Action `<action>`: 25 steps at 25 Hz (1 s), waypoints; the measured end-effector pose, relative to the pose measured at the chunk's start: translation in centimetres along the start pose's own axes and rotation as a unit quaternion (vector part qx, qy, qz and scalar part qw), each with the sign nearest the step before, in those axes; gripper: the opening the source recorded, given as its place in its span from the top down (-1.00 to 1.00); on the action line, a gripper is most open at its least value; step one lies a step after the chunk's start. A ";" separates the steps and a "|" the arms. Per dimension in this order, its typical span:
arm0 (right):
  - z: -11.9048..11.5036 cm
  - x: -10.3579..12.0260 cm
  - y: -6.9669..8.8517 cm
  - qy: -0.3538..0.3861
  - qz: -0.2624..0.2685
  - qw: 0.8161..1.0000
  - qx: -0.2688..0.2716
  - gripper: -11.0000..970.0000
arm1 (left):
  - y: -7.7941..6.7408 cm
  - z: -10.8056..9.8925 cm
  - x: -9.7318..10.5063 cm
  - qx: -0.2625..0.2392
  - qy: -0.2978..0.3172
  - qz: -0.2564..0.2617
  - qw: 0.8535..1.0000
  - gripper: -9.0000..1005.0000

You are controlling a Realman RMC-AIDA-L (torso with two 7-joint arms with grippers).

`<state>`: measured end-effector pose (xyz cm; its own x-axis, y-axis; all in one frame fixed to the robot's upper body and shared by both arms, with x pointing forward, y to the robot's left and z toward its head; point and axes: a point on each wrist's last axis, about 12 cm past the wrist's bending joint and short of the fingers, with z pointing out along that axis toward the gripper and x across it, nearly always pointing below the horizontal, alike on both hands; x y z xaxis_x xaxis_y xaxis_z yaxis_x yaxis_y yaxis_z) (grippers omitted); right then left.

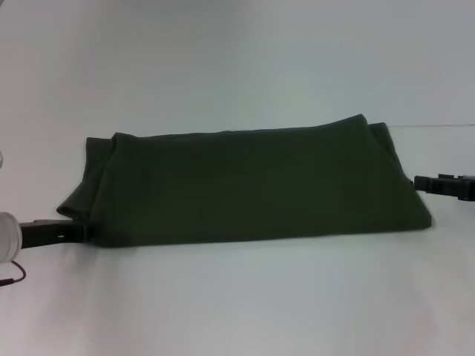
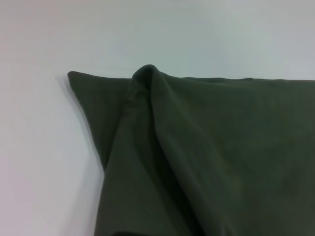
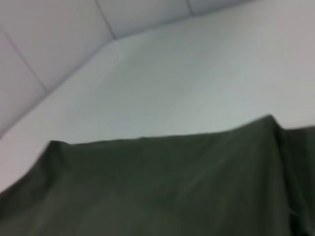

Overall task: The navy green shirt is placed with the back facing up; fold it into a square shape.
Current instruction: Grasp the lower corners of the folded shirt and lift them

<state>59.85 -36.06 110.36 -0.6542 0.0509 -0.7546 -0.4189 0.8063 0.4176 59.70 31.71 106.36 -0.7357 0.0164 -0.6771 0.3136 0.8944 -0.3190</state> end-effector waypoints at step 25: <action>1.4 -1.4 -0.1 0.063 0.017 0.997 0.042 -0.53 | -0.4 -0.1 -0.9 0.019 0.004 -0.016 1.000 0.91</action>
<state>61.68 -35.39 110.71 -0.7432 0.0092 -0.6691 -0.3440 0.8524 0.3938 60.14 31.36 107.21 -0.7501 -0.0093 -0.6613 0.3117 0.8769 -0.3659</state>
